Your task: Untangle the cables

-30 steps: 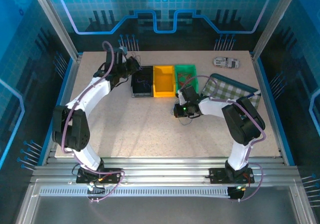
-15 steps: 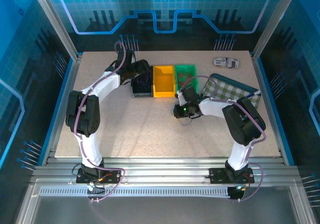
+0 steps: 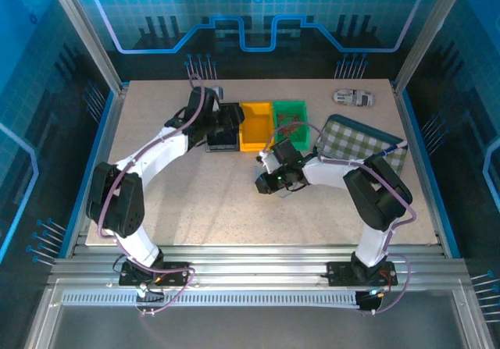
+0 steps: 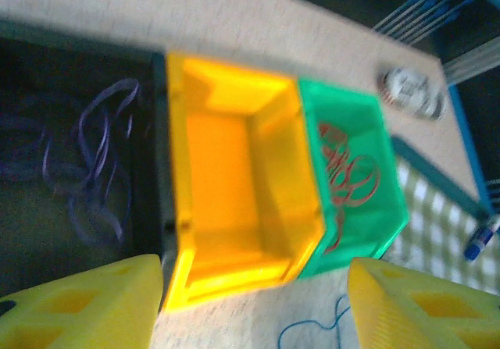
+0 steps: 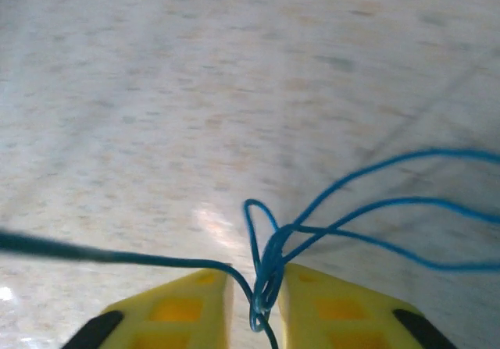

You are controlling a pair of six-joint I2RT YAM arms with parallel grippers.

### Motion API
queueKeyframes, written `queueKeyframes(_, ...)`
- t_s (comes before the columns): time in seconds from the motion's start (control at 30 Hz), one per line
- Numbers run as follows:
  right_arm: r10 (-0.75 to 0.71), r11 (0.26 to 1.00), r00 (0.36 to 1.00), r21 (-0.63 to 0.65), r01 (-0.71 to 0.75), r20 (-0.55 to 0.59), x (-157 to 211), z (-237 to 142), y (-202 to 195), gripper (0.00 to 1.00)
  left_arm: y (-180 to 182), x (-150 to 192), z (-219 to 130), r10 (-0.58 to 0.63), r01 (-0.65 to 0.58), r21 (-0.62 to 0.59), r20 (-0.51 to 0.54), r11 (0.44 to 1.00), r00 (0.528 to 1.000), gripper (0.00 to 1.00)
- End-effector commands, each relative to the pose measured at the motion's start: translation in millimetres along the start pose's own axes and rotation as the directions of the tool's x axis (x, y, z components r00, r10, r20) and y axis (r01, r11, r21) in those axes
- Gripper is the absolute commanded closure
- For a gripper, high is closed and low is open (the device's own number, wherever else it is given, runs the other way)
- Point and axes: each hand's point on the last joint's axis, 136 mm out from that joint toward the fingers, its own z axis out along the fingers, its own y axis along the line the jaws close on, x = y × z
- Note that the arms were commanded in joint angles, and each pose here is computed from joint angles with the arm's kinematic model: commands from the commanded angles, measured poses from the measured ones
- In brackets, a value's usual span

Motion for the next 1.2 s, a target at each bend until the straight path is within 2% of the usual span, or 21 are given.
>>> queueKeyframes(0.0,-0.154,0.984,0.985,-0.072,0.16,0.082,-24.2,-16.7,40.9,0.69,26.0,36.9,-2.4,-0.015,0.012,-0.048,-0.07,0.999,0.997,0.37)
queueKeyframes(0.1,-0.132,0.989,0.978,-0.043,0.141,0.162,-40.9,-30.8,40.1,0.55,35.5,58.2,-9.2,0.019,-0.024,-0.052,-0.106,0.998,0.994,0.33)
queueKeyframes(0.2,-0.082,0.996,0.969,0.002,0.084,0.233,-53.5,-45.4,26.3,0.48,39.5,79.0,-13.1,0.08,-0.086,-0.028,-0.169,0.996,0.982,0.27)
queueKeyframes(0.4,0.017,0.997,0.951,0.068,-0.04,0.309,-63.2,-66.2,-5.1,0.45,32.3,114.3,-21.9,0.183,-0.168,0.076,-0.289,0.983,0.94,0.21)
queueKeyframes(0.6,0.097,0.979,0.94,0.141,-0.15,0.326,-55.4,-71.0,-35.4,0.46,30.6,155.4,-30.0,0.252,-0.225,0.115,-0.428,0.968,0.868,0.2)
queueKeyframes(0.83,0.122,0.972,0.94,0.153,-0.177,0.319,-49.1,-68.6,-43.5,0.46,33.1,212.2,-33.7,0.299,-0.272,0.137,-0.593,0.952,0.748,0.26)
queueKeyframes(0.97,0.131,0.969,0.939,0.157,-0.188,0.319,-48.4,-67.7,-45.3,0.46,33.2,239.1,-31.5,0.359,-0.34,0.16,-0.641,0.927,0.678,0.28)
queueKeyframes(1.1,0.133,0.969,0.939,0.156,-0.19,0.318,-48.4,-67.4,-46.1,0.46,38.0,247.9,-21.3,0.376,-0.377,0.143,-0.641,0.915,0.669,0.33)
queueKeyframes(1.17,0.135,0.969,0.939,0.153,-0.191,0.317,-48.2,-67.3,-46.3,0.46,44.8,249.8,-18.4,0.376,-0.396,0.122,-0.644,0.91,0.666,0.4)
